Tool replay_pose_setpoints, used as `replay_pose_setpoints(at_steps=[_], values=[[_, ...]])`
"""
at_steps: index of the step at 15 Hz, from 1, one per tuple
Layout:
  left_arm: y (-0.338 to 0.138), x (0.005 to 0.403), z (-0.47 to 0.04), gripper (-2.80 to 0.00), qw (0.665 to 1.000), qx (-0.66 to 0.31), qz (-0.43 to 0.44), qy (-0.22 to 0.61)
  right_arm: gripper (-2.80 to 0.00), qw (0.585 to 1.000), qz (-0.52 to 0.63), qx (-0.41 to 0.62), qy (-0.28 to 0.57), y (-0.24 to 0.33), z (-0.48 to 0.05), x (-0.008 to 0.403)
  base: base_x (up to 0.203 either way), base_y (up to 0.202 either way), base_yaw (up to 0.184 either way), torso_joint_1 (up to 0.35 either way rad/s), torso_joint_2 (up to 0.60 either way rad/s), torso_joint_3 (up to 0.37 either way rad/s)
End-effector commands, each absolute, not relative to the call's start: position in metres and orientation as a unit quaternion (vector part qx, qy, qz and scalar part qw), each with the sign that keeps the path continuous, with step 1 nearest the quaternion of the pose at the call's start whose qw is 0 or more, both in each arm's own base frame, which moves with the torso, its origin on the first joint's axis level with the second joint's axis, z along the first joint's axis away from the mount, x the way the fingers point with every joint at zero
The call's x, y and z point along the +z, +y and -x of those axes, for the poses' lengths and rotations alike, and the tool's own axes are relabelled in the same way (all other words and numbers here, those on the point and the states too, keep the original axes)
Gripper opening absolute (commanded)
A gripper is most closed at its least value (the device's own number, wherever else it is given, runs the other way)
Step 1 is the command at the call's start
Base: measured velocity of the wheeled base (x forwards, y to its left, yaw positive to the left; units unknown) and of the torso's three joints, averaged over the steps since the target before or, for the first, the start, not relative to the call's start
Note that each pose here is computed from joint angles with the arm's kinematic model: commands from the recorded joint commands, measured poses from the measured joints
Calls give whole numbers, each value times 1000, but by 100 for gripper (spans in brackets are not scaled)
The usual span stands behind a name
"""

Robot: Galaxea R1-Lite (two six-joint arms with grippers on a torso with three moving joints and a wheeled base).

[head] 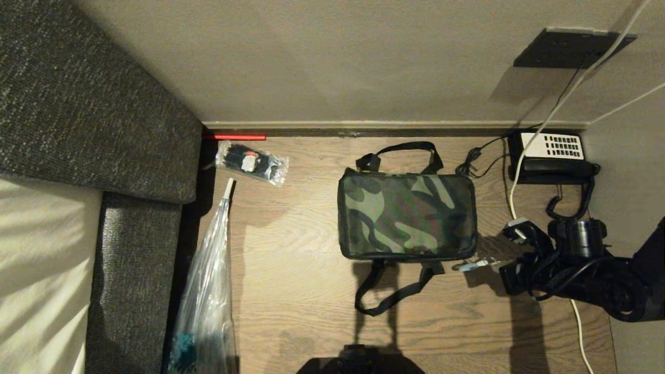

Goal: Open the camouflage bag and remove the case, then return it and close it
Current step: Open the top of the storage box

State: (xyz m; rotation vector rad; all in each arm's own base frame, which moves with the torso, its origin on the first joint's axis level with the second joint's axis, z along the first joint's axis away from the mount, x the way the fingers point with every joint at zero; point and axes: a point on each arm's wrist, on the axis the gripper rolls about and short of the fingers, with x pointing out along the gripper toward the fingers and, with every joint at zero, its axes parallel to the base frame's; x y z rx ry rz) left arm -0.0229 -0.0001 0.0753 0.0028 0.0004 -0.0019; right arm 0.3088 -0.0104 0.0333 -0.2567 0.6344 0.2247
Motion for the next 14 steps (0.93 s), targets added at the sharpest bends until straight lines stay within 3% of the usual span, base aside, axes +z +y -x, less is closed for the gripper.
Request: replay_pose_setpoints(at_steps=[1,14], values=[[0,74,23,-280,1000,-1,-1,2,-280,940,128,109,298,-11,-312,38,0,0,0,0,0,0],[0,74,23,-280,1000,-1,-2,2,-280,944,129,92,290,-21,-320,40,0,0,0,0,0,0]])
